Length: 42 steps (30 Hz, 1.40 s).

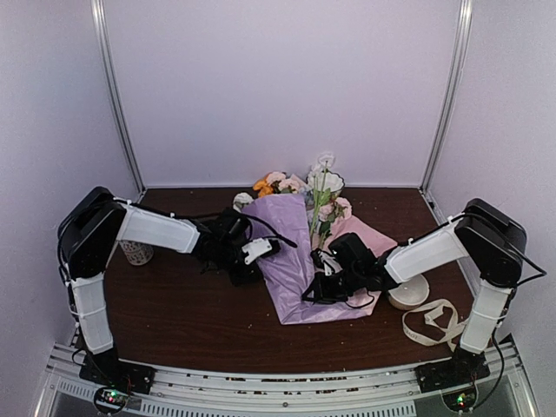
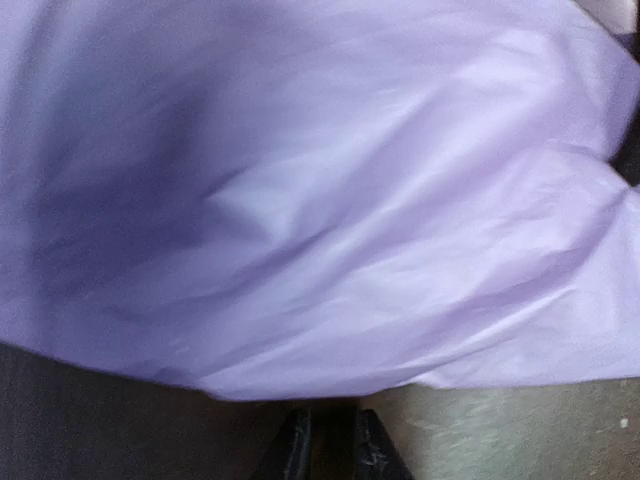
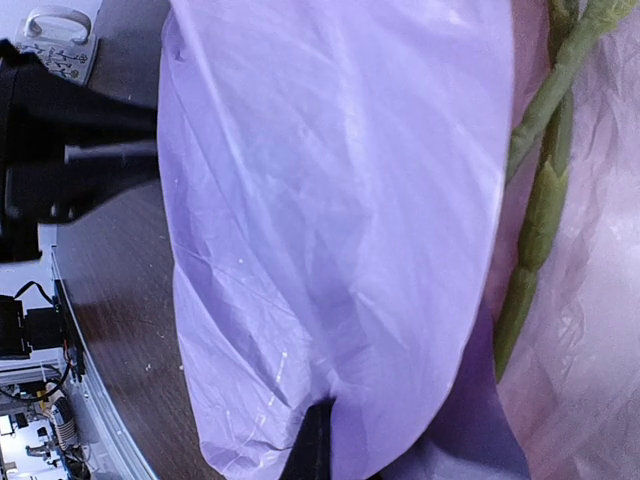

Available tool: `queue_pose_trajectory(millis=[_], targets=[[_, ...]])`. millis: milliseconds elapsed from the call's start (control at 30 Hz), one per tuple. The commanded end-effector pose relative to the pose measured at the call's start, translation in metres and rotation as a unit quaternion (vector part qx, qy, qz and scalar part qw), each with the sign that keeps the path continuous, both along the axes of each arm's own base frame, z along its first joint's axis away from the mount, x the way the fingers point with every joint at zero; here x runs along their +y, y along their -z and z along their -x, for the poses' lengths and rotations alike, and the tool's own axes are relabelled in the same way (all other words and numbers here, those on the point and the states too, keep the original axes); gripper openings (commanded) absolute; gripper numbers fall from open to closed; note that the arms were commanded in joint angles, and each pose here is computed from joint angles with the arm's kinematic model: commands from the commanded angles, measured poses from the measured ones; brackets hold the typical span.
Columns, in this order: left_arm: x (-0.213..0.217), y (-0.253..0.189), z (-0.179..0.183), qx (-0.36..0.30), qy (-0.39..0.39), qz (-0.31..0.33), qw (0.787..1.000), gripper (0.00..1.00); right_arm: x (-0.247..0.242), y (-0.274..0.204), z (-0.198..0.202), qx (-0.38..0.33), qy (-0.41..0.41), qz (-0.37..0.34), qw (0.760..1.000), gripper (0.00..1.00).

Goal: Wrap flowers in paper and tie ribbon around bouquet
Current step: Press the fold line on the 2/3-folded wrapping paper.

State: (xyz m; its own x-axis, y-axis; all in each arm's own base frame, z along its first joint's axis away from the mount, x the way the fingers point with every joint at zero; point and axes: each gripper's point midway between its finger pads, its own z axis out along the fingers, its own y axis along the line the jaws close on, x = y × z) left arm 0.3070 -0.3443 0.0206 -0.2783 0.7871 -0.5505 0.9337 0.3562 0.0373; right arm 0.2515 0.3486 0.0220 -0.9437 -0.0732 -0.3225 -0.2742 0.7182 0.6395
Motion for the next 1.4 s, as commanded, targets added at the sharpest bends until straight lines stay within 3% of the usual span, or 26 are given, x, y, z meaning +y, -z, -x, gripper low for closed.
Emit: queue_pose_trajectory(millis=[0,133,333,533,833,1133,1367], targets=[[0.037,-0.001,-0.052,-0.015,-0.125,0.004,0.992,0.19,-0.023,0.027,0.026,0.044,-0.013,0.052,0.998,0.00],[0.046,-0.019,-0.069,-0.034,-0.150,0.024,0.988,0.19,-0.024,0.024,0.025,0.039,-0.014,0.056,0.998,0.00],[-0.010,-0.080,-0.059,-0.064,-0.061,0.106,0.990,0.23,-0.021,0.019,0.022,0.035,-0.014,0.054,0.998,0.00],[-0.041,-0.091,-0.052,-0.045,-0.005,0.151,0.988,0.28,-0.020,0.014,0.021,0.035,-0.010,0.048,0.998,0.00],[-0.040,-0.039,-0.007,0.049,0.064,0.108,0.991,0.23,-0.023,0.009,0.022,0.034,-0.003,0.050,0.998,0.00],[-0.005,0.005,-0.023,0.030,-0.023,0.015,0.999,0.22,-0.025,0.010,0.025,0.036,-0.005,0.053,0.998,0.00],[0.042,0.020,-0.048,-0.001,-0.117,-0.064,0.991,0.18,-0.026,0.009,0.024,0.034,-0.005,0.054,0.998,0.00]])
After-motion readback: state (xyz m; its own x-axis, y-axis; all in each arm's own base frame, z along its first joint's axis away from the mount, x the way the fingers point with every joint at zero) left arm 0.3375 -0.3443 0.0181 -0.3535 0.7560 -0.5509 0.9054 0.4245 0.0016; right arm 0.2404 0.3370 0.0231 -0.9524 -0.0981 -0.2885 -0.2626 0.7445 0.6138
